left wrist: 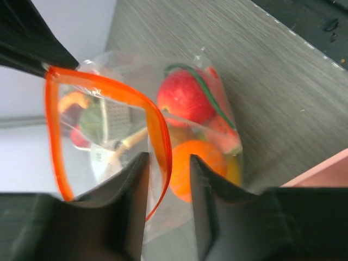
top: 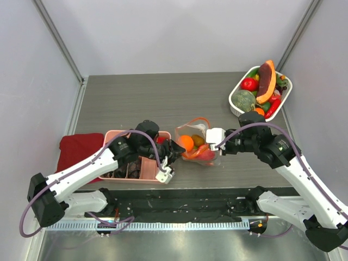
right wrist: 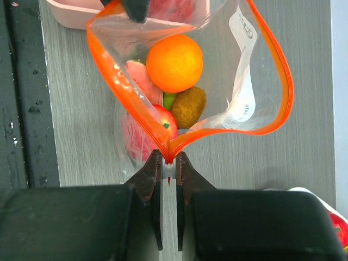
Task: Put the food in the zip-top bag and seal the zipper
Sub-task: Adjust the zipper food storage bag at the center of the board.
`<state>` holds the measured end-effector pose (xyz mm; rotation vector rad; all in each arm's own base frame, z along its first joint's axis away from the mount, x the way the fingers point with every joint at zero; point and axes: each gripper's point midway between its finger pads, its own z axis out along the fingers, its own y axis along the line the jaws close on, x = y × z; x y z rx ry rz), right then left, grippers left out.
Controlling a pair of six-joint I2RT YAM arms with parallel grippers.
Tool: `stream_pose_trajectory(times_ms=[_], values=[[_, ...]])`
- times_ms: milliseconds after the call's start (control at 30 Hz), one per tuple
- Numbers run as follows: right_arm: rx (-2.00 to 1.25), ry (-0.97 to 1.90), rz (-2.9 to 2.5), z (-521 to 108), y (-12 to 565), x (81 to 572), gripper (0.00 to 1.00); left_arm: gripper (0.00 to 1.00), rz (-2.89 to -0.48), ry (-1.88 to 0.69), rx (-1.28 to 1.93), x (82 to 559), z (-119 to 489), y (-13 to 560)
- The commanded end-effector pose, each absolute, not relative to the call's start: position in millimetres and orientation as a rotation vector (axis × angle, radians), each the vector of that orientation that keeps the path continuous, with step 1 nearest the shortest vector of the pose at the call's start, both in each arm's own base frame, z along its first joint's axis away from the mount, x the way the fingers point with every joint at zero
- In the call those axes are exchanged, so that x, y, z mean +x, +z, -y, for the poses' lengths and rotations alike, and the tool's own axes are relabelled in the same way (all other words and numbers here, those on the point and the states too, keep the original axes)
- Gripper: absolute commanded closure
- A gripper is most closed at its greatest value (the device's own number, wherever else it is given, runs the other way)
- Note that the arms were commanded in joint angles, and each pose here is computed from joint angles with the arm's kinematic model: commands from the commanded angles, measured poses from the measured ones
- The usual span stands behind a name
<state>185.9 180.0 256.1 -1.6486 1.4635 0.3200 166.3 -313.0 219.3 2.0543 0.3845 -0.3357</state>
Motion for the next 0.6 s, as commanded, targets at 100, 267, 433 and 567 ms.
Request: stream_pose_trajectory(times_ms=[100,267,433,567], values=[[-1.657,0.269,-1.430,-171.8,265.9,183.3,0.99,0.99,-0.689,-0.340,2.056,184.4,310.6,242.7],[-1.744,0.206,-1.408,-160.2,254.3,178.4,0.99,1.00,-1.031,-0.560,2.183,159.4,279.9,243.7],[-1.776,0.173,-1.363,-155.7,253.7,175.1,0.99,1.00,-1.380,-0.873,2.154,137.1,267.5,247.9],[-1.724,0.184,-1.351,-162.2,262.6,180.5,0.99,1.00,-1.531,-0.992,1.975,137.2,277.6,252.8]])
